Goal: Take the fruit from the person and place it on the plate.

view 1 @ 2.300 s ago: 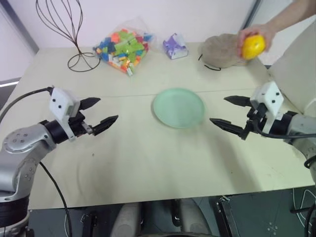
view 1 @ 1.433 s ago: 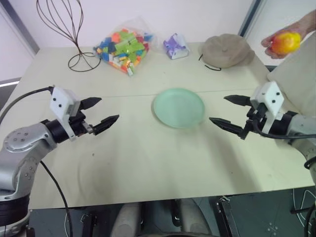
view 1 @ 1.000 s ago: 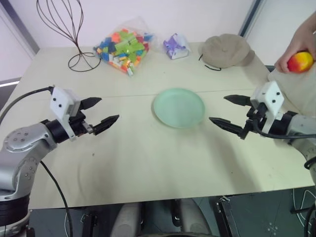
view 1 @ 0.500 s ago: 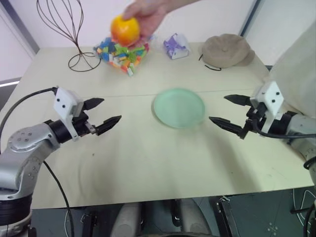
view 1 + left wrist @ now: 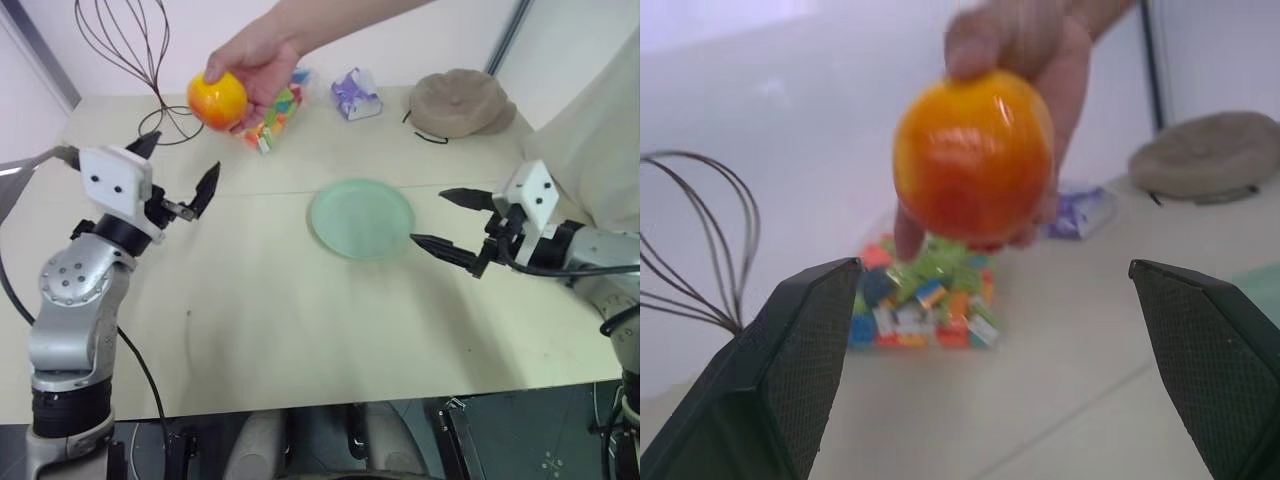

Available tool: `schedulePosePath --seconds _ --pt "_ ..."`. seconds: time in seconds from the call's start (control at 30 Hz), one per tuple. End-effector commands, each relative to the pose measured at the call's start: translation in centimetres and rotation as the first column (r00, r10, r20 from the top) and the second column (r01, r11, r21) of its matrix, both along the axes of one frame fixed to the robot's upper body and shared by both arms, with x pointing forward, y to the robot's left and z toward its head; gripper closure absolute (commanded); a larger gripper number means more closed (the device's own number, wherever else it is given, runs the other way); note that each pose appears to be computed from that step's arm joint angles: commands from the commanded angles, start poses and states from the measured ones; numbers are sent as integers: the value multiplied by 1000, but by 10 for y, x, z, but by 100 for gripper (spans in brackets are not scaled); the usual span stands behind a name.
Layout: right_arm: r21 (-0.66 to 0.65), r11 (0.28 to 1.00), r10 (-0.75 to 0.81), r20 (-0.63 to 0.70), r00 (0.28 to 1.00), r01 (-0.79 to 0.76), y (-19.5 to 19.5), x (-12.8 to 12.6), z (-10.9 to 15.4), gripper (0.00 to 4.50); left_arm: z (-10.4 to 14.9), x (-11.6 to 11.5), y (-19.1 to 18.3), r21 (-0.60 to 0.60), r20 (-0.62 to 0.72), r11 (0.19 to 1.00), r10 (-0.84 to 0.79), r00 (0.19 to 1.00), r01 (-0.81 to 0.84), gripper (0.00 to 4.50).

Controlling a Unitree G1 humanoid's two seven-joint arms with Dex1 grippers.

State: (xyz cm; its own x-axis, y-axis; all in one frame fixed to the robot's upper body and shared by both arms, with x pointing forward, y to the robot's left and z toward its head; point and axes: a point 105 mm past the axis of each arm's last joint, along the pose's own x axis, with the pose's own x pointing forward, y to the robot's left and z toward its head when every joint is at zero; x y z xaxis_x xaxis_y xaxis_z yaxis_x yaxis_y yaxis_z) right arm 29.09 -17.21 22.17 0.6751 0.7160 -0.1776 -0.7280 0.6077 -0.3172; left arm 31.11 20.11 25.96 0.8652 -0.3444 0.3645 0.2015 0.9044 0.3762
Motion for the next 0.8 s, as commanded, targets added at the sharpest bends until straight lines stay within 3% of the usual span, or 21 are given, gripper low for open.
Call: schedulePosePath --seconds 0.03,0.8 --pt "3 1000 23 50 998 -23 3 -1 12 5 18 -3 -3 11 95 1000 8 995 -9 0" --pt "-10 1000 -11 83 996 12 0 -6 19 5 18 43 -2 -133 63 990 -28 998 37 0"
